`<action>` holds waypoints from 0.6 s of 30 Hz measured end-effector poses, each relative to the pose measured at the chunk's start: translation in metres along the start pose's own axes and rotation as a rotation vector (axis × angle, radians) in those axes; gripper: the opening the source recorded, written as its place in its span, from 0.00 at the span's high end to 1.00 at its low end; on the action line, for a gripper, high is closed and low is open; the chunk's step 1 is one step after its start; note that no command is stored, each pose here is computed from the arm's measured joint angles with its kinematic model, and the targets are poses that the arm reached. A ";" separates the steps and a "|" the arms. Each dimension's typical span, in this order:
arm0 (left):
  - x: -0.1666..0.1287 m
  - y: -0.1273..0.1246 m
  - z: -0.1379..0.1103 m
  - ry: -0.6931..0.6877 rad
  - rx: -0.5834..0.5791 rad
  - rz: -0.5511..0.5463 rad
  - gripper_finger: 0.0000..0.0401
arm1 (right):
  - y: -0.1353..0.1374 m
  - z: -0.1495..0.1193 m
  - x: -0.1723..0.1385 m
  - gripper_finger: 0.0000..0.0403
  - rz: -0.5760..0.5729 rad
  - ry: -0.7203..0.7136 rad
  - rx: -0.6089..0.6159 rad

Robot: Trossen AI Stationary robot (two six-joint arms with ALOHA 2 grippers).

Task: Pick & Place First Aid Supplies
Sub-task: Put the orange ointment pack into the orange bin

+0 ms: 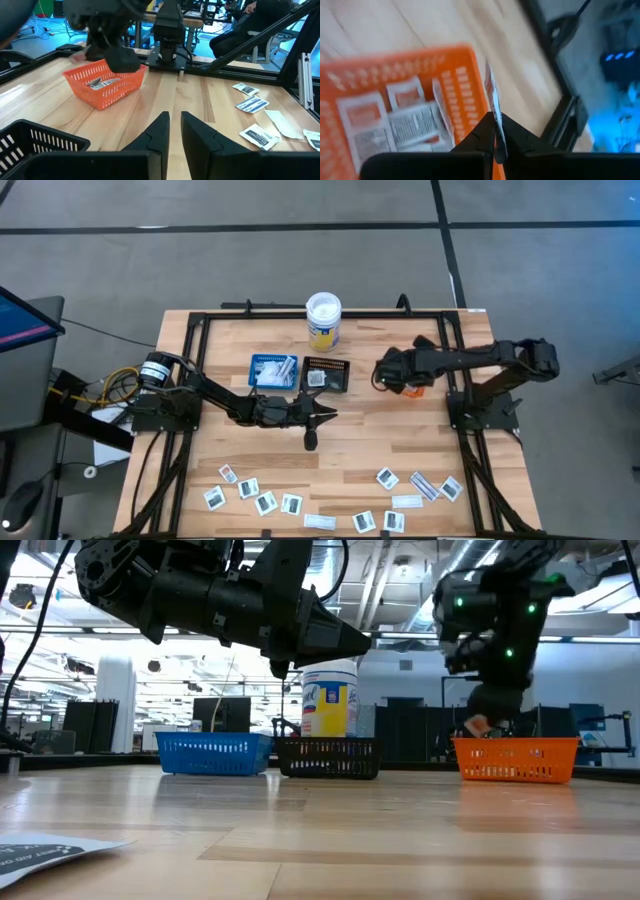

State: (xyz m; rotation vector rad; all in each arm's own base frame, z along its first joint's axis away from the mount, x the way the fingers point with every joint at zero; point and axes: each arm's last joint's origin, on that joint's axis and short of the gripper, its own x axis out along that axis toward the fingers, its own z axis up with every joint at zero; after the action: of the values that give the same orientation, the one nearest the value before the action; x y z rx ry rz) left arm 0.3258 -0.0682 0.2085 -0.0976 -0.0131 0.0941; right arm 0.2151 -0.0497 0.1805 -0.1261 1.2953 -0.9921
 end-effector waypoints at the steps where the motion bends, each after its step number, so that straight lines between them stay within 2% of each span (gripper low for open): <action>1: 0.000 0.000 0.000 0.000 0.000 0.000 0.88 | -0.001 -0.002 0.004 0.96 0.014 0.025 -0.002; 5: 0.000 0.000 0.000 0.000 0.000 0.000 0.88 | -0.001 -0.006 0.008 0.91 0.080 0.082 -0.013; 10: 0.000 0.000 0.000 0.000 0.000 0.000 0.88 | 0.005 -0.008 0.004 0.84 0.105 0.074 -0.037; 18: 0.000 0.000 0.000 -0.001 0.000 0.000 0.88 | 0.013 -0.016 -0.006 0.82 0.151 0.099 -0.116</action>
State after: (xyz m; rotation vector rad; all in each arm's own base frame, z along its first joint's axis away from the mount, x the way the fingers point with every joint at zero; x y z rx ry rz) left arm 0.3257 -0.0682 0.2087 -0.0974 -0.0138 0.0937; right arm 0.2086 -0.0312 0.1722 -0.0677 1.4325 -0.8027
